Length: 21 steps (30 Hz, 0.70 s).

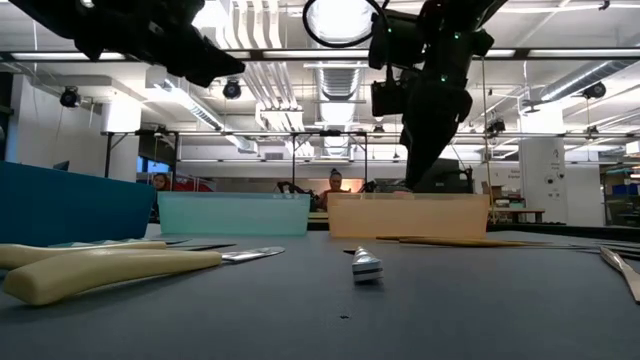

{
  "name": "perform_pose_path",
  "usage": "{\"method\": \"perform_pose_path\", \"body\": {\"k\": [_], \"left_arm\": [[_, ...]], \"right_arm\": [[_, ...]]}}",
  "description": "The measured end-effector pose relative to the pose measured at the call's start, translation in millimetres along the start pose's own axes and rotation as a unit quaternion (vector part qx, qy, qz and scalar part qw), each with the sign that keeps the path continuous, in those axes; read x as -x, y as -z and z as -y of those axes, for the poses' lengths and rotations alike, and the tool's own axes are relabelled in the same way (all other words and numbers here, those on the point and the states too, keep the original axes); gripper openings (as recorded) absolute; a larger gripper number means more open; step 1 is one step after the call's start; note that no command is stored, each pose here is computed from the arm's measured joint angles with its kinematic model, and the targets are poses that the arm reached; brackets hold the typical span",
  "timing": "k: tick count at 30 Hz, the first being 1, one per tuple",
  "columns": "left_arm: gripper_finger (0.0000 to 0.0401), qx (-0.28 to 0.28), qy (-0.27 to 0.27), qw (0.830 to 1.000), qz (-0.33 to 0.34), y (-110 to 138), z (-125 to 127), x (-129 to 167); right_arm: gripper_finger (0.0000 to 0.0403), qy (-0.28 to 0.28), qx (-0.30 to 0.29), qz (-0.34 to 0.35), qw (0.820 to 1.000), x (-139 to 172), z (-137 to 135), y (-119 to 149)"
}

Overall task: Sort silverware by color (type)
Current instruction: Put the golden knife into the orange bin

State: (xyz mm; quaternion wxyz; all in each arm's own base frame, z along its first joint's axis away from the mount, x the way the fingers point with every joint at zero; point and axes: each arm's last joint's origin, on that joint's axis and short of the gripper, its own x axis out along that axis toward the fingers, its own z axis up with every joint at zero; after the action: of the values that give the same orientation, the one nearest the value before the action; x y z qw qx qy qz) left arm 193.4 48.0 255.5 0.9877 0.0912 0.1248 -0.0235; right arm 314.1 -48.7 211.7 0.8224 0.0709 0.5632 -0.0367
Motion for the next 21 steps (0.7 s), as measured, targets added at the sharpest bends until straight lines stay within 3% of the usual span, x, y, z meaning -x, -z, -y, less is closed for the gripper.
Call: {"method": "perform_pose_path", "body": {"k": [9, 21], "left_arm": [[0.0037, -0.008, -0.002, 1.0, 0.012, -3, 0, 1], [0.0037, -0.057, -0.012, 0.998, 0.032, -7, -2, 1]], "right_arm": [[0.0147, 0.001, 0.016, -0.051, 0.999, -1, -2, 10], [0.013, 0.011, 0.028, -0.109, 0.994, -14, 0, 33]]}}
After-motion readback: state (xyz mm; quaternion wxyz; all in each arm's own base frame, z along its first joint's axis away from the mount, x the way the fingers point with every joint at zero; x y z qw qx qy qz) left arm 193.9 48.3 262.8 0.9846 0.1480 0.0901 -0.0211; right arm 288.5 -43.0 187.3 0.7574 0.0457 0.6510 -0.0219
